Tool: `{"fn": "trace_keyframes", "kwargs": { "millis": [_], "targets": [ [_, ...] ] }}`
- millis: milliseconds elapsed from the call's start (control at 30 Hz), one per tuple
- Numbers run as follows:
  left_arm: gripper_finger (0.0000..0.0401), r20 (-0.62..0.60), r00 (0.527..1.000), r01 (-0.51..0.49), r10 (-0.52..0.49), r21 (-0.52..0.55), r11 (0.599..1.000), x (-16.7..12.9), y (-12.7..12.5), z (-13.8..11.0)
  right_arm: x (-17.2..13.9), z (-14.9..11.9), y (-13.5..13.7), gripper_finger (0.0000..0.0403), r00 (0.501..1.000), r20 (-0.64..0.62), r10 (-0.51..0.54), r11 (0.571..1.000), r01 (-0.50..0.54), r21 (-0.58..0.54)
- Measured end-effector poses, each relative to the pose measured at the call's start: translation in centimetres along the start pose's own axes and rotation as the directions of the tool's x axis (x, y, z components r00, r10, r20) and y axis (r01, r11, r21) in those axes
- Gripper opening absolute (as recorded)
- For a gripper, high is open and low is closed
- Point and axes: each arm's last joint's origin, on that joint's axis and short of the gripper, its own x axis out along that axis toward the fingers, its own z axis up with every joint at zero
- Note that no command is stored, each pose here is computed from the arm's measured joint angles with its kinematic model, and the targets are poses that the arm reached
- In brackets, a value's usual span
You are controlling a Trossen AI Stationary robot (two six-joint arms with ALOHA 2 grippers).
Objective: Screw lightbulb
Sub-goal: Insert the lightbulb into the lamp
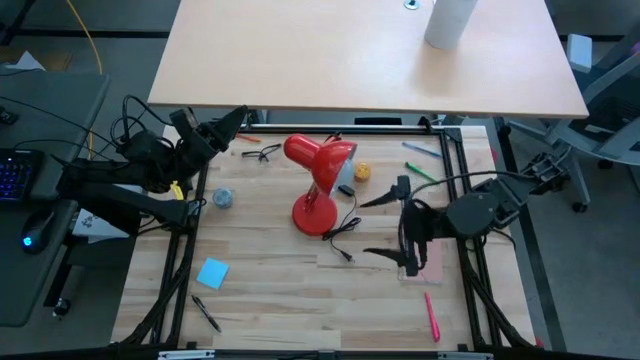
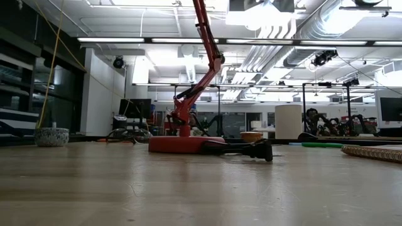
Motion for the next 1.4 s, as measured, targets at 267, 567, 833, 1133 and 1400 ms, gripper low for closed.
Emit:
{"fn": "trace_keyframes", "kwargs": {
  "millis": [267,567,833,1133,1400],
  "targets": [
    [0.0106,-0.003,1.0,-0.003,0.003,0.003,1.0,0.0,0.0,0.0,0.1,0.6,-0.2,0.039,0.998,0.055,-0.001,0.999,-0.001,0.052],
    [0.0106,-0.01,1.0,-0.013,0.013,-0.015,1.0,0.0,0.1,-0.2,0.6,0.3,0.2,0.039,0.968,0.002,-0.251,0.952,0.247,-0.181],
    [0.0106,-0.008,1.0,-0.015,0.015,-0.015,1.0,0.0,0.1,-0.2,2.6,0.5,0.8,0.039,0.869,-0.002,-0.495,0.849,0.483,-0.213],
    [0.0106,-0.025,1.0,0.014,-0.015,-0.025,1.0,0.0,0.0,-0.2,4.7,0.5,0.7,0.039,0.789,-0.004,-0.614,0.754,0.585,-0.301],
    [0.0106,-0.04,0.999,0.035,-0.032,0.076,0.996,0.0,0.0,-0.2,5.0,1.1,-0.3,0.039,0.77,0.029,-0.637,0.72,0.609,-0.332]
  ]
}}
